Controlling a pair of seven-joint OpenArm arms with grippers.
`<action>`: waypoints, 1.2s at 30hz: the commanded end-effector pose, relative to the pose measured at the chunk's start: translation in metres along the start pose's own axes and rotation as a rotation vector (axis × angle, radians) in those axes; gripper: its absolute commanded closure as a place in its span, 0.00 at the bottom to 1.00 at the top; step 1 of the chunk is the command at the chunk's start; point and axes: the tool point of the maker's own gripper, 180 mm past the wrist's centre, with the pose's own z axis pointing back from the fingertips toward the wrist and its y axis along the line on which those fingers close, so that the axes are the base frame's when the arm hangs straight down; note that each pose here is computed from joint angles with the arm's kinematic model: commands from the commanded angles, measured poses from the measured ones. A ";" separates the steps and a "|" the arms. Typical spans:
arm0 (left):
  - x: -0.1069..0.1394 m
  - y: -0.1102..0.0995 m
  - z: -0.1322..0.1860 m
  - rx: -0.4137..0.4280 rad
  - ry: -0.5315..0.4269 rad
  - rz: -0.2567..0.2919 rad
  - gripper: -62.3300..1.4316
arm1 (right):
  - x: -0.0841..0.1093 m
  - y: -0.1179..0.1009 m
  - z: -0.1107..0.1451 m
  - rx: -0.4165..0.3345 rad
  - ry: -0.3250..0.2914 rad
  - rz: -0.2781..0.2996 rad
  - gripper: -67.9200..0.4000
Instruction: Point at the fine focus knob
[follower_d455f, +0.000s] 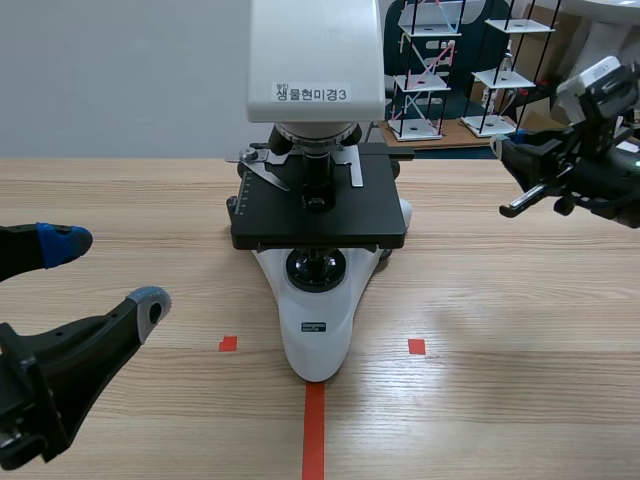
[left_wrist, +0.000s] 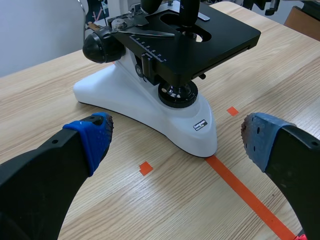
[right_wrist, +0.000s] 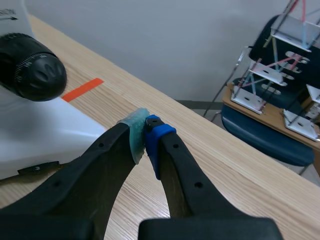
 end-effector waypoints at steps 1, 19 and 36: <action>0.005 0.000 0.000 0.002 -0.024 0.006 0.13 | 0.016 -0.007 -0.005 -0.006 -0.041 0.020 1.00; 0.005 0.000 0.000 0.002 -0.024 0.006 0.13 | 0.012 0.008 -0.007 0.067 -0.011 0.007 1.00; 0.005 0.000 0.000 0.002 -0.024 0.006 0.13 | 0.010 0.008 -0.007 0.067 -0.003 0.007 1.00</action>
